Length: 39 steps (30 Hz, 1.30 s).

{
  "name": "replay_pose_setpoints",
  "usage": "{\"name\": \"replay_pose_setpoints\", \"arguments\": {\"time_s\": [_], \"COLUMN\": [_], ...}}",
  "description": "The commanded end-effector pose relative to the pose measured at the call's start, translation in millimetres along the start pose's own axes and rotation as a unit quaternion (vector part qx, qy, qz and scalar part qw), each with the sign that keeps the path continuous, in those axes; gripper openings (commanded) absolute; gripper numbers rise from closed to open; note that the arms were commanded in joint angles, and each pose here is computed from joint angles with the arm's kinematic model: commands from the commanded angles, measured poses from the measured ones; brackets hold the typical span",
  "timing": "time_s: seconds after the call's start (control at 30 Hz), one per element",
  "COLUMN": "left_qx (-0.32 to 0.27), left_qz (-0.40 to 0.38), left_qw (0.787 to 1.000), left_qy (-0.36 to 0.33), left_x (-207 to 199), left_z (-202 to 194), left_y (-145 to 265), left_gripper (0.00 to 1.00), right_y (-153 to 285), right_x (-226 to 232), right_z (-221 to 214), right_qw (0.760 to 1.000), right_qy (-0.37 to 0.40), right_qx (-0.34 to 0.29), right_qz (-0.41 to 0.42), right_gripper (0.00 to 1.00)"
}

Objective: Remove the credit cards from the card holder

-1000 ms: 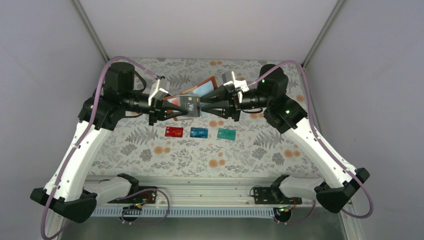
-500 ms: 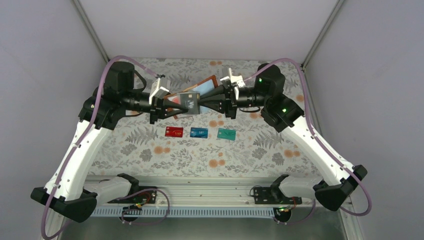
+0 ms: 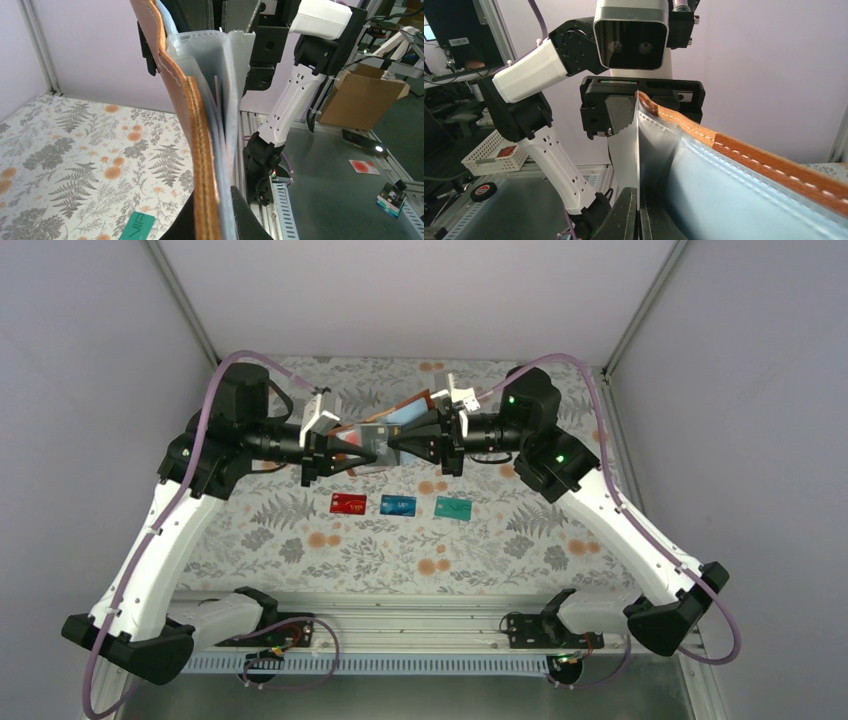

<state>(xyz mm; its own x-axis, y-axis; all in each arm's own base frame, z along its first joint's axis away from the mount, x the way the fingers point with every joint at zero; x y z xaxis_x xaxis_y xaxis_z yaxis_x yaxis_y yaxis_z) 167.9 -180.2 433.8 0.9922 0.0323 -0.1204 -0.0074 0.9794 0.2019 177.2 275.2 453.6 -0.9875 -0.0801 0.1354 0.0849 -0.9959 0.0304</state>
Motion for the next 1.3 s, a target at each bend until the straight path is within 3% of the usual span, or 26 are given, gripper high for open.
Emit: {"name": "replay_pose_setpoints", "arguments": {"time_s": [0.0, 0.17, 0.4, 0.53, 0.6, 0.73, 1.27], "left_qx": [-0.022, -0.018, -0.013, -0.012, -0.012, -0.014, 0.02], "left_qz": [-0.042, -0.03, -0.027, -0.032, -0.031, -0.031, 0.007], "left_qw": [0.999, 0.999, 0.999, 0.999, 0.999, 0.999, 1.0], "left_qy": [0.004, 0.015, 0.025, 0.032, 0.038, 0.039, -0.014], "left_x": [-9.7, -5.0, -3.2, -2.7, -0.4, 1.0, 1.5], "left_z": [5.9, 2.9, -4.8, -9.7, -11.5, -10.1, -19.0], "left_y": [0.3, 0.7, 0.0, -1.2, -2.3, -2.8, 2.4], "left_gripper": [0.02, 0.03, 0.06, 0.21, 0.18, 0.03, 0.02], "right_y": [8.1, 33.8, 44.0, 42.2, 40.9, 40.7, 64.1], "right_x": [-11.8, -27.2, -19.3, -11.4, -7.8, -8.4, -17.1], "right_z": [1.3, -5.5, -0.6, 3.2, 5.1, 2.8, 0.1], "right_qw": [0.998, 0.993, 0.994, 0.997, 0.998, 0.998, 0.98], "right_qy": [0.004, -0.016, -0.007, -0.006, -0.004, 0.001, 0.035], "right_qx": [0.008, 0.02, 0.009, 0.004, 0.001, 0.004, 0.08], "right_qz": [-0.069, -0.119, -0.112, -0.075, -0.056, -0.057, -0.181], "right_gripper": [0.04, 0.04, 0.04, 0.04, 0.04, 0.04, 0.04]}}
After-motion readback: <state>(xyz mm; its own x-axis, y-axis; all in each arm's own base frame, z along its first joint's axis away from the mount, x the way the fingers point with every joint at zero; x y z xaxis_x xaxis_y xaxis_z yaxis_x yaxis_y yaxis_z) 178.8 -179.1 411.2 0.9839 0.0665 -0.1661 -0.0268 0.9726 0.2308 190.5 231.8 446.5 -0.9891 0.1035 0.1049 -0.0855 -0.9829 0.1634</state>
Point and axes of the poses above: each gripper's point midway between its finger pads, its own y axis back along the fingers, its own x axis along the line the jaws close on, z = x × y, the point moved 6 cm from there along y, back along the fingers, and after that the axes turned 2 degrees about -y, right-handed, at the moved point
